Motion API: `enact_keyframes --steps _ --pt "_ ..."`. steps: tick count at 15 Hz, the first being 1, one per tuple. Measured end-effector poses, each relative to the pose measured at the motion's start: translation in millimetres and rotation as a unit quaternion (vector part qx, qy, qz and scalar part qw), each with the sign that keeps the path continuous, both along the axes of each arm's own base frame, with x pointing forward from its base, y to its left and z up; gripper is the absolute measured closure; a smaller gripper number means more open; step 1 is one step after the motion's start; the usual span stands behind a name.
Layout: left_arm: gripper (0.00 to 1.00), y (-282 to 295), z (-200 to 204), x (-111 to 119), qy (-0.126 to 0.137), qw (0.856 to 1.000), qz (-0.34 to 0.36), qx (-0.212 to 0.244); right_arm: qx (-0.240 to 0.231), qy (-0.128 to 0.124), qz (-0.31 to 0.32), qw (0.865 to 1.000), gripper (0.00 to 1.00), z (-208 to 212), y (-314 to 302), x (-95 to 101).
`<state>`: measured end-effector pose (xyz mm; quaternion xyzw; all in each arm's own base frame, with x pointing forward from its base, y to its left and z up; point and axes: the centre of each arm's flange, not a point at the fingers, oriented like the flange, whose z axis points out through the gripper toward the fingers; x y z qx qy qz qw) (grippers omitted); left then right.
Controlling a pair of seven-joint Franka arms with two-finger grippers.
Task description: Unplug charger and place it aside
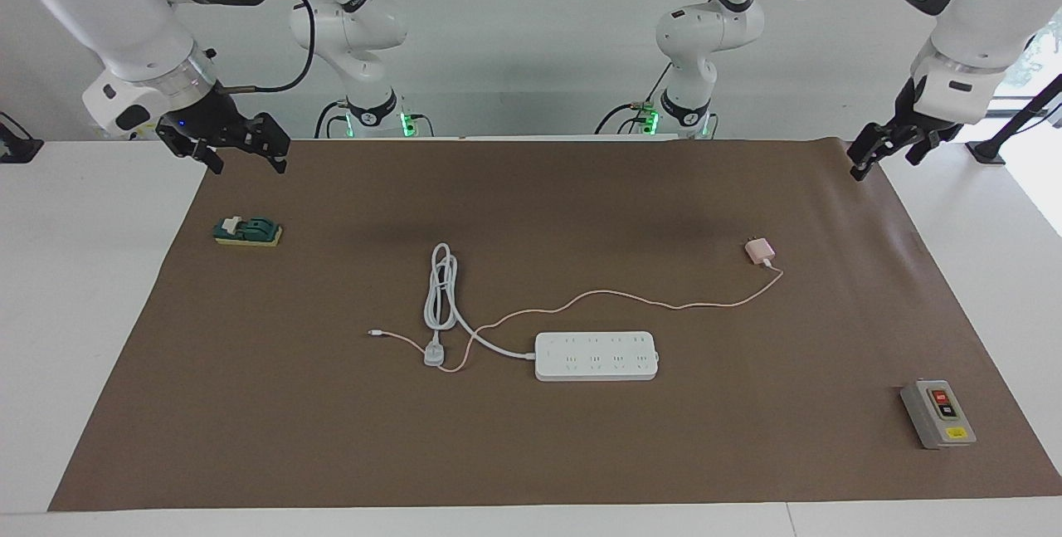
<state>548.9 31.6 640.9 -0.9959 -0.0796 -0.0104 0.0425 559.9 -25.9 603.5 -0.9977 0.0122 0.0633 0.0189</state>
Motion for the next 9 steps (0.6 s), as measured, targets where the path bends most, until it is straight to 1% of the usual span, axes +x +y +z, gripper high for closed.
enact_keyframes --steps 2,4,5,8,9 --pt "0.0 -3 17 -3 -0.008 1.0 0.002 -0.016 -0.001 0.002 0.012 1.0 0.0 -8 1 4.5" --pt "0.0 -6 21 -3 -0.01 1.0 0.0 -0.024 0.001 0.005 0.017 1.0 0.0 -13 -11 6.7" --pt "0.0 -8 21 -3 -0.01 1.0 -0.002 -0.025 0.001 0.009 0.014 1.0 0.0 -14 -19 5.9" --pt "0.0 -20 15 1 -0.005 0.999 -0.013 -0.029 0.003 0.033 0.002 0.999 0.0 -17 -27 -1.6" --pt "0.0 -29 15 1 -0.003 0.999 -0.021 -0.03 0.002 0.034 -0.003 0.999 0.0 -16 -29 -2.3"
